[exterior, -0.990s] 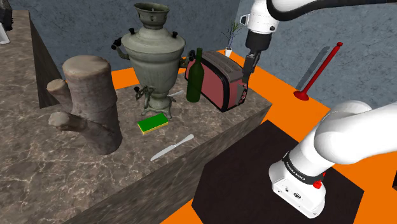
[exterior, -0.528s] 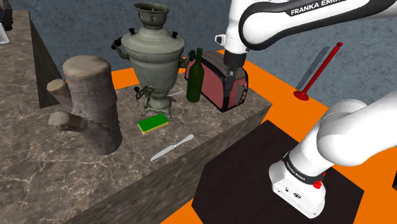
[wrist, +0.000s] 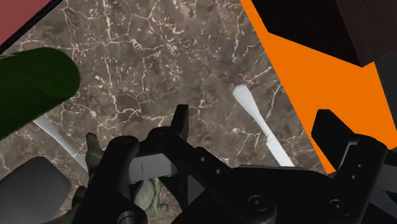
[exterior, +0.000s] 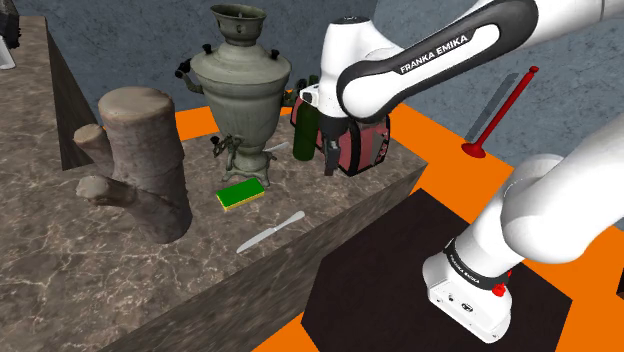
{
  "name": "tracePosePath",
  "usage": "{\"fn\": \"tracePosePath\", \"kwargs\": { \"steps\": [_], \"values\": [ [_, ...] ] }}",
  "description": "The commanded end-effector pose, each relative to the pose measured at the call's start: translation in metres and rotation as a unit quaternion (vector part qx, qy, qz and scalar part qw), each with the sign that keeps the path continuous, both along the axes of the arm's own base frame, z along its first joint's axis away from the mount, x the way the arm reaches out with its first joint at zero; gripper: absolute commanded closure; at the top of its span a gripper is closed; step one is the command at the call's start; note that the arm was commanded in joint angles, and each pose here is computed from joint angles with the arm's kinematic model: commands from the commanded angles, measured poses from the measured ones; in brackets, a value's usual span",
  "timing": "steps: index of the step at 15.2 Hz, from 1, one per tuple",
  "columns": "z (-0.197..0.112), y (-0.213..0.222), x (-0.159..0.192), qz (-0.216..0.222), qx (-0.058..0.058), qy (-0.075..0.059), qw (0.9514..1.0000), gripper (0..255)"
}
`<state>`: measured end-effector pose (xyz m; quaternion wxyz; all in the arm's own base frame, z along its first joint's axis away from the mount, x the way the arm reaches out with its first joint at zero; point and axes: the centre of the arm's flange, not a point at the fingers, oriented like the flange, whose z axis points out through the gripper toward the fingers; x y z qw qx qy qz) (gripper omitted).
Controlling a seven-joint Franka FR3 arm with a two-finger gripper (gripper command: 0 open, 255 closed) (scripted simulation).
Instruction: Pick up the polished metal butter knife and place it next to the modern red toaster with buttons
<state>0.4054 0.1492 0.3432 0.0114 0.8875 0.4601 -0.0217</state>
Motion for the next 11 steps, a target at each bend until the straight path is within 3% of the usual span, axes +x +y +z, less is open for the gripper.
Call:
{"fn": "tracePosePath", "kwargs": {
  "steps": [1, 6, 11],
  "values": [
    [-0.023, 0.015, 0.004, 0.038, 0.003, -0.003, 0.9993, 0],
    [-0.071, 0.058, 0.009, 0.13, 0.008, -0.01, 0.9914, 0],
    [-0.118, 0.102, 0.007, 0.221, 0.013, -0.017, 0.9751, 0]
  ]
}}
